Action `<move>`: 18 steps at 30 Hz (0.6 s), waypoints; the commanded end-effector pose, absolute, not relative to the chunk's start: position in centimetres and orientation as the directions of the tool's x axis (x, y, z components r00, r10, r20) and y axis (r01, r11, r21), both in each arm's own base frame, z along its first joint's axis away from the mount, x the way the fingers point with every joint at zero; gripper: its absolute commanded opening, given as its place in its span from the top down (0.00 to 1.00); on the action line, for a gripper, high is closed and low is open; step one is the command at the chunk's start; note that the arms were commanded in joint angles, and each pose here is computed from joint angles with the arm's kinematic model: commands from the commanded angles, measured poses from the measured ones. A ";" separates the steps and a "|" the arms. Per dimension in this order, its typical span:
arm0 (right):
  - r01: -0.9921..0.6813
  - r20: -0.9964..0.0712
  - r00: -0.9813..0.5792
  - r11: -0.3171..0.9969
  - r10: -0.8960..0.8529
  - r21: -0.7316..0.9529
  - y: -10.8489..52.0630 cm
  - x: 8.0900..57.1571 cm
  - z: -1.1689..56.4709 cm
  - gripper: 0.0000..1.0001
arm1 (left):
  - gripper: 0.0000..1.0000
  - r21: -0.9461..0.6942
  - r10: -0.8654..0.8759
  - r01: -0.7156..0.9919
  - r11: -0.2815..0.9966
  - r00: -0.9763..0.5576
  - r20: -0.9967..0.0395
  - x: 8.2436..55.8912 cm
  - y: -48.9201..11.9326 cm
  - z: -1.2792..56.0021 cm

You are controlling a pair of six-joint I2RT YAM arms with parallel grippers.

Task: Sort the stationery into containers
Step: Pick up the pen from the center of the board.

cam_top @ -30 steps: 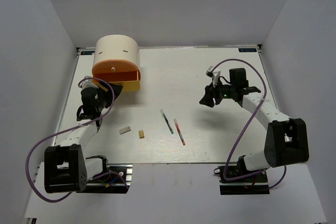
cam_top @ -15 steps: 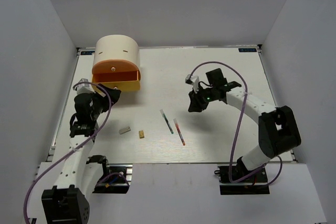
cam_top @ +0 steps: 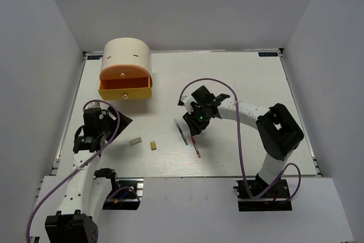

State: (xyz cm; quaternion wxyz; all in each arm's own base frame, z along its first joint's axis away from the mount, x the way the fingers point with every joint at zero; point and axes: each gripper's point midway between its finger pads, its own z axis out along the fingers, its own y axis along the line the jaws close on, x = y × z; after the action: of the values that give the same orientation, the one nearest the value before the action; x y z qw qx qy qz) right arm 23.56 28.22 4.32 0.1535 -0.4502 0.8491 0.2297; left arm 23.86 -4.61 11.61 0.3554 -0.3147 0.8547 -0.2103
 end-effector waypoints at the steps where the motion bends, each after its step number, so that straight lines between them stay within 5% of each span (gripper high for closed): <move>1: -0.811 -0.454 -0.573 0.554 -0.682 0.191 28.8 24.0 4.6 0.54 | 0.14 -0.597 -0.708 -0.403 0.694 -0.535 -0.461 23.2 -4.7 12.3; 18: -0.820 -0.390 -0.555 0.562 -0.735 0.106 28.8 22.5 2.2 0.53 | 0.10 -0.607 -0.706 -0.391 0.692 -0.543 -0.455 22.5 -5.1 12.1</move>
State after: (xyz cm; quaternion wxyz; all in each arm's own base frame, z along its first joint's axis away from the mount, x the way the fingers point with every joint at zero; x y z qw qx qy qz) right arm 22.49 28.57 2.38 0.1507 -0.4476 0.8687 0.1496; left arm 22.86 -4.78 12.07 0.3547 -0.3266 0.8487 -0.2173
